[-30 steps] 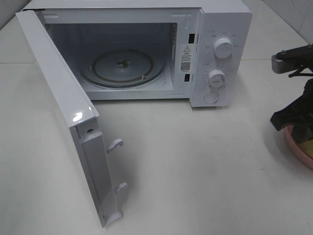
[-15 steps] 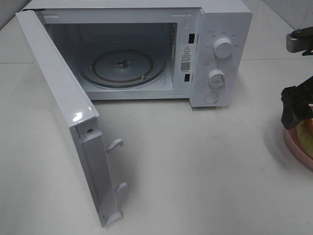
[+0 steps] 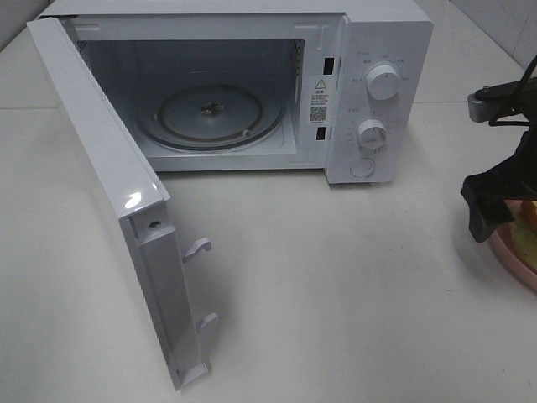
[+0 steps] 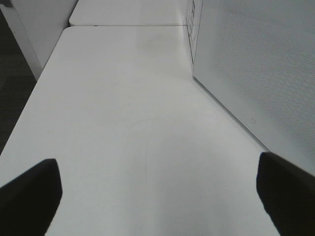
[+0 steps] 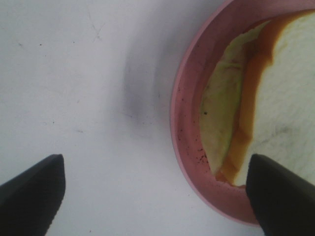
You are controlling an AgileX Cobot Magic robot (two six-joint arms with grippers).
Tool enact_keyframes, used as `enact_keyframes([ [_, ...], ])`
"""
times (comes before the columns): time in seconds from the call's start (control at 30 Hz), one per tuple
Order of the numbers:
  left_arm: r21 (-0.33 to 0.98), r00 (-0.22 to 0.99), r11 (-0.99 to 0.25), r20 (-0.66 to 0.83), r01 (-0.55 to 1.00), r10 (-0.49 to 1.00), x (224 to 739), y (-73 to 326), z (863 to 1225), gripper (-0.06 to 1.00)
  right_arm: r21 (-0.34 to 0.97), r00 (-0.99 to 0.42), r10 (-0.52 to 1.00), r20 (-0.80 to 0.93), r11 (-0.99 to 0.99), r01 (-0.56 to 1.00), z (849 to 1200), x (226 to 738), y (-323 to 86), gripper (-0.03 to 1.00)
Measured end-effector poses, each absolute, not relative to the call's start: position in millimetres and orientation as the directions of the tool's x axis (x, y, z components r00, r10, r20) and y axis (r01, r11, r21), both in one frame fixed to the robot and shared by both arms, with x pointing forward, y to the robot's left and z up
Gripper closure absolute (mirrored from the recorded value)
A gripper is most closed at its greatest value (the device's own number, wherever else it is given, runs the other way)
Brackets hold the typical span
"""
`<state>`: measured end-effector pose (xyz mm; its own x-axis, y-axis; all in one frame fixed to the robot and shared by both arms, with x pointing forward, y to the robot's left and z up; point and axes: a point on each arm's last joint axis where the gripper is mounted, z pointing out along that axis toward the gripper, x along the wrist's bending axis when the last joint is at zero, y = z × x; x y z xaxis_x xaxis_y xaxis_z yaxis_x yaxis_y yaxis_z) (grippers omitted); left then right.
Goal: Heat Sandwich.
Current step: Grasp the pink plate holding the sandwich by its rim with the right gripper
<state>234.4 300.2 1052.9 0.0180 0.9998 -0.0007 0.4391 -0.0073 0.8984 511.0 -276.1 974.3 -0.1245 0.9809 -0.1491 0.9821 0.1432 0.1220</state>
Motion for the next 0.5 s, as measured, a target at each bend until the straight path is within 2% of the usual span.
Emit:
enact_keyframes([
  [0.5, 0.898, 0.018, -0.007, -0.001, 0.439, 1.000, 234.4, 300.2, 1052.9, -0.05, 0.055, -0.120, 0.980, -0.161, 0.131, 0.990, 934.3, 526.1, -275.9, 0.04],
])
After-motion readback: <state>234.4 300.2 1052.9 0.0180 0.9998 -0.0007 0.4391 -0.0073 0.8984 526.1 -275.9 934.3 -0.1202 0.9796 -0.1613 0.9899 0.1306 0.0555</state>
